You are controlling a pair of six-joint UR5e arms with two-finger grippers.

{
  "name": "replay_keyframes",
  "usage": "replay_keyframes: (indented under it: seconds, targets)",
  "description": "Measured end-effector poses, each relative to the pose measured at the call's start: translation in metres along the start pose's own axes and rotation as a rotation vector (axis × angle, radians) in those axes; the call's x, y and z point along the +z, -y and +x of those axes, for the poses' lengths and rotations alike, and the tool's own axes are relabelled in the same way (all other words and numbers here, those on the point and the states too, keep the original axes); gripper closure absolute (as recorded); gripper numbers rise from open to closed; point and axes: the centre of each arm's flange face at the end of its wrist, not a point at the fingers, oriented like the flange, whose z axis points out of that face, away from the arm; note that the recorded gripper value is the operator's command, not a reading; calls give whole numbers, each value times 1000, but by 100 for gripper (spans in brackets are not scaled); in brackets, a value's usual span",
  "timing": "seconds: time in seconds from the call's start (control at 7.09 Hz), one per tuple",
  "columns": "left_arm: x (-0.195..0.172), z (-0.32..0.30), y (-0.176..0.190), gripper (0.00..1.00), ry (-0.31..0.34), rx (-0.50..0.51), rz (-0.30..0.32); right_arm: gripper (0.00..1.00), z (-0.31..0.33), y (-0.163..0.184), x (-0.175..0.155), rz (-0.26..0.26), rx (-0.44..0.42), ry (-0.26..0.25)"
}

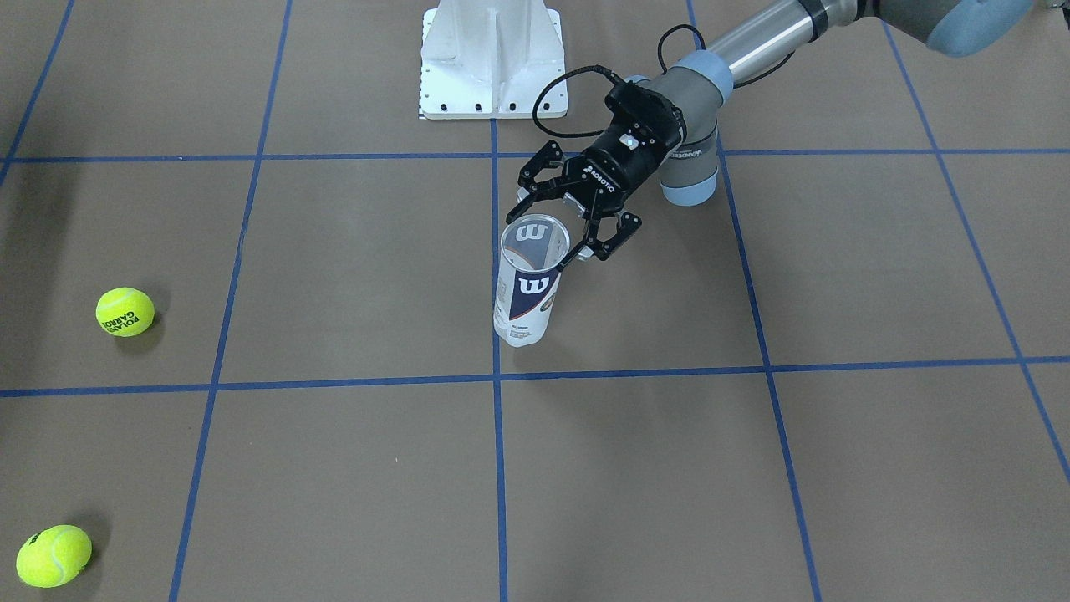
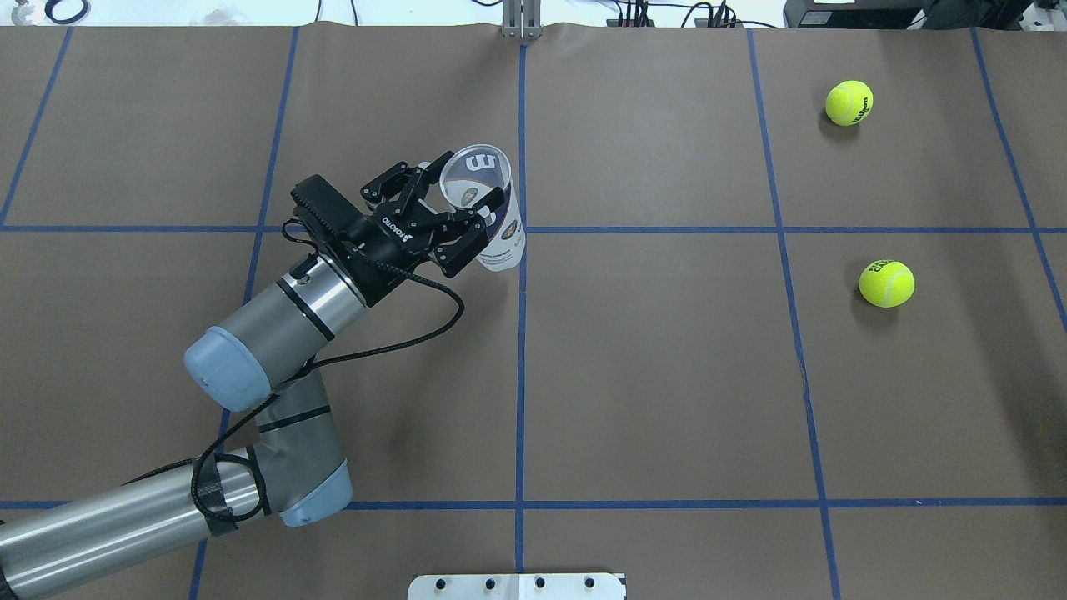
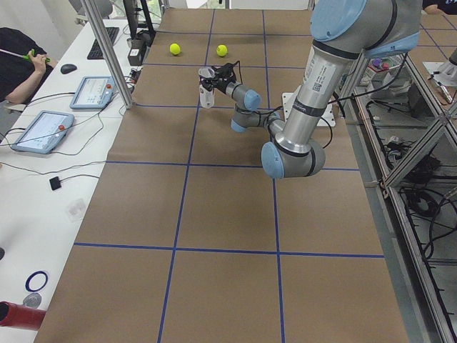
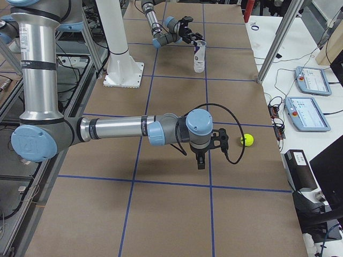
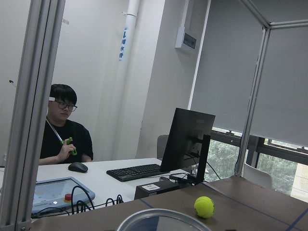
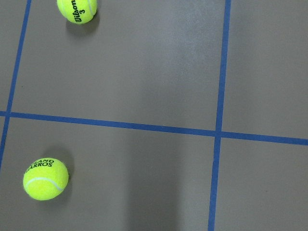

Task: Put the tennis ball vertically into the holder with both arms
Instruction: 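Rotate the tube upright with the left gripper and lower it onto the table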

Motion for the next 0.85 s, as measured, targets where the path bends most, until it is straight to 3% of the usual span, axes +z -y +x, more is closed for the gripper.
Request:
replay_keyframes:
  seconds: [0.28, 0.56, 0.7, 0.85]
  targets:
    - [1, -5, -13, 66, 11, 21, -23, 0, 0, 0, 0, -1, 2, 0]
    - [2, -7, -18, 45, 16, 26, -35, 0, 1, 0, 0, -2, 3, 0]
    - [1, -7, -20, 15, 18, 27, -39, 0, 0, 0, 0, -2, 3, 0]
    - [1, -7, -21, 1, 20, 28, -40, 0, 1, 0, 0, -2, 3, 0]
